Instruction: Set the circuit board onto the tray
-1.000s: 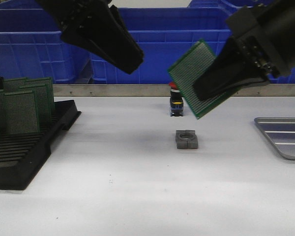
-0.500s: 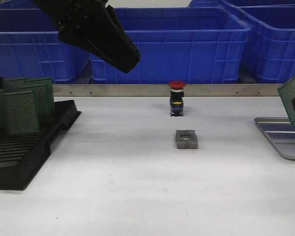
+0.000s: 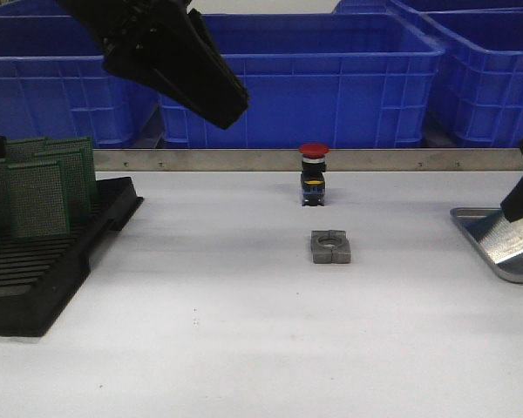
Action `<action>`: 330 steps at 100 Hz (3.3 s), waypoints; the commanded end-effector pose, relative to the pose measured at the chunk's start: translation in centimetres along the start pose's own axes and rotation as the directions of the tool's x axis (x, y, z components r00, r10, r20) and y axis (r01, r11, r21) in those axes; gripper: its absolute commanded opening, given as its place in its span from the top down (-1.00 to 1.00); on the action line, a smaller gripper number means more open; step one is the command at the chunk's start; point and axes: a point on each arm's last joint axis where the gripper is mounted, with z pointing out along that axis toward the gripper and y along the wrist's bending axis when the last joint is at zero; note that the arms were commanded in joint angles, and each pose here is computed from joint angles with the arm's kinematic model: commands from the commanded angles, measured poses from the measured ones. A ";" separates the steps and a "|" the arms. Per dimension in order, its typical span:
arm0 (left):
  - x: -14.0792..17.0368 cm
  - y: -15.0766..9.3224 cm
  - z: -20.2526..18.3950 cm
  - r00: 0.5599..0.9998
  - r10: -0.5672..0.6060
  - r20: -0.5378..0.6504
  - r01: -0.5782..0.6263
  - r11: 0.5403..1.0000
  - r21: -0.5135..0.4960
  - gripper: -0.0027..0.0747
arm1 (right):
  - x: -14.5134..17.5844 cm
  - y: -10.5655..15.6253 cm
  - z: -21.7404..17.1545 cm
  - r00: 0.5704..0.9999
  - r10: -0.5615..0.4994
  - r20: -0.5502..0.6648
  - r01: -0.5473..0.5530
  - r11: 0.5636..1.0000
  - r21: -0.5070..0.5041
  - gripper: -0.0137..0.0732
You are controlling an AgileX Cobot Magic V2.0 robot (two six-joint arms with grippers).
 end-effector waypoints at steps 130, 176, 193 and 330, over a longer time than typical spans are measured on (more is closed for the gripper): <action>10.5 7.7 -6.1 0.908 -0.090 -0.410 -0.078 0.923 -0.377 -0.48 | -2.8 1.0 -3.4 0.987 -0.132 0.087 0.130 0.991 0.027 -0.71; 11.3 8.1 -5.2 0.903 -0.109 -0.415 -0.044 0.938 -0.343 0.50 | -2.8 1.1 -3.4 0.988 -0.132 0.086 0.130 0.991 0.023 -0.71; 11.3 8.1 -5.2 0.903 -0.110 -0.415 -0.041 0.940 -0.339 0.98 | -2.7 1.1 -3.4 0.988 -0.132 0.085 0.131 0.991 0.020 -0.71; -2.9 0.1 -1.8 0.967 -0.068 0.247 0.081 0.996 -0.043 0.98 | -1.0 20.8 -3.2 0.713 -0.619 0.330 0.698 0.580 -0.420 -0.71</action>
